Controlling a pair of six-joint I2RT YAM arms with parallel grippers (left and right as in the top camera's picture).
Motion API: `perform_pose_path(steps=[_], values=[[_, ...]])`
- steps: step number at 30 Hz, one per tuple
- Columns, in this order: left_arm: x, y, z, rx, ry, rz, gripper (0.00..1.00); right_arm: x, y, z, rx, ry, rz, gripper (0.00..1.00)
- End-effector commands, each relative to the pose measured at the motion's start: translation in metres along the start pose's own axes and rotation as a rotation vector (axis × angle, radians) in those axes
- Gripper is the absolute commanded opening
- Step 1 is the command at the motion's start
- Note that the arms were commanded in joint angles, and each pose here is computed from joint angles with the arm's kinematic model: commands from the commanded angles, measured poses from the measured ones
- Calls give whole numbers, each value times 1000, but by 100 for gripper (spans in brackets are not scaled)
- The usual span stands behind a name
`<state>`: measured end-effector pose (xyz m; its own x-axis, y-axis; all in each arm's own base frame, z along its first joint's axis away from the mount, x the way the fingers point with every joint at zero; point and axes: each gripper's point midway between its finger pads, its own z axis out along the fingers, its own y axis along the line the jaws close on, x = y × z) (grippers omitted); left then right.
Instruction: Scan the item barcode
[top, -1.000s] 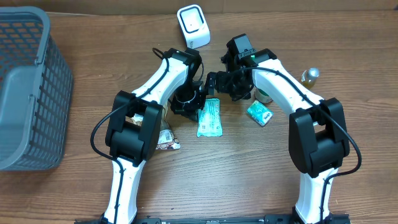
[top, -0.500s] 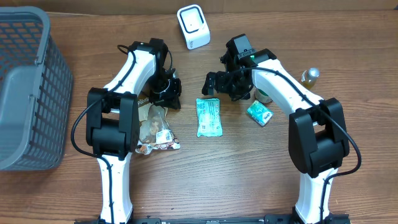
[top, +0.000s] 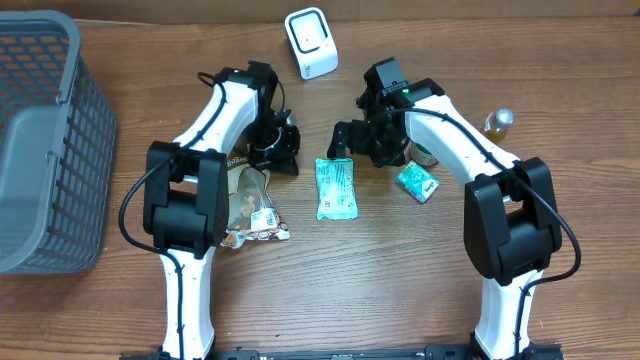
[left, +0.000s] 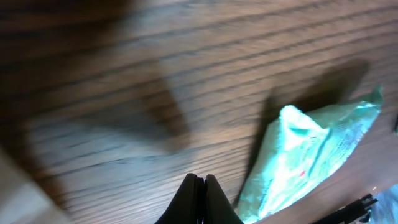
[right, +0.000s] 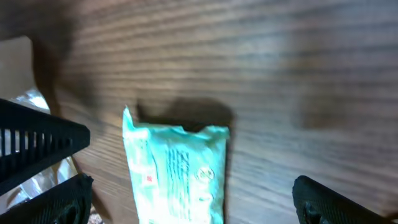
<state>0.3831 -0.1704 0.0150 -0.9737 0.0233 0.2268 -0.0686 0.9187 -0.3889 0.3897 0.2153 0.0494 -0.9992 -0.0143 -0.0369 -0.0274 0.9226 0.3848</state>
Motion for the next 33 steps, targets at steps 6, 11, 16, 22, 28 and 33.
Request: perform_pose_path(steps=[6,11,16,22,28,33], values=[[-8,-26,7,23,-37,42,4,36,-13,-2,41,147,-105,59],[-21,-32,10,16,-96,3,4,54,-24,9,55,200,-82,41],[-18,-36,13,0,-91,18,4,69,-13,28,-72,230,-75,49],[-13,-33,17,-43,-81,25,4,54,7,32,-194,169,-107,49],[-14,-30,17,-61,-87,34,4,56,3,36,-200,167,-87,49],[-20,-33,17,-51,-113,46,4,71,8,48,-290,204,-30,46]])
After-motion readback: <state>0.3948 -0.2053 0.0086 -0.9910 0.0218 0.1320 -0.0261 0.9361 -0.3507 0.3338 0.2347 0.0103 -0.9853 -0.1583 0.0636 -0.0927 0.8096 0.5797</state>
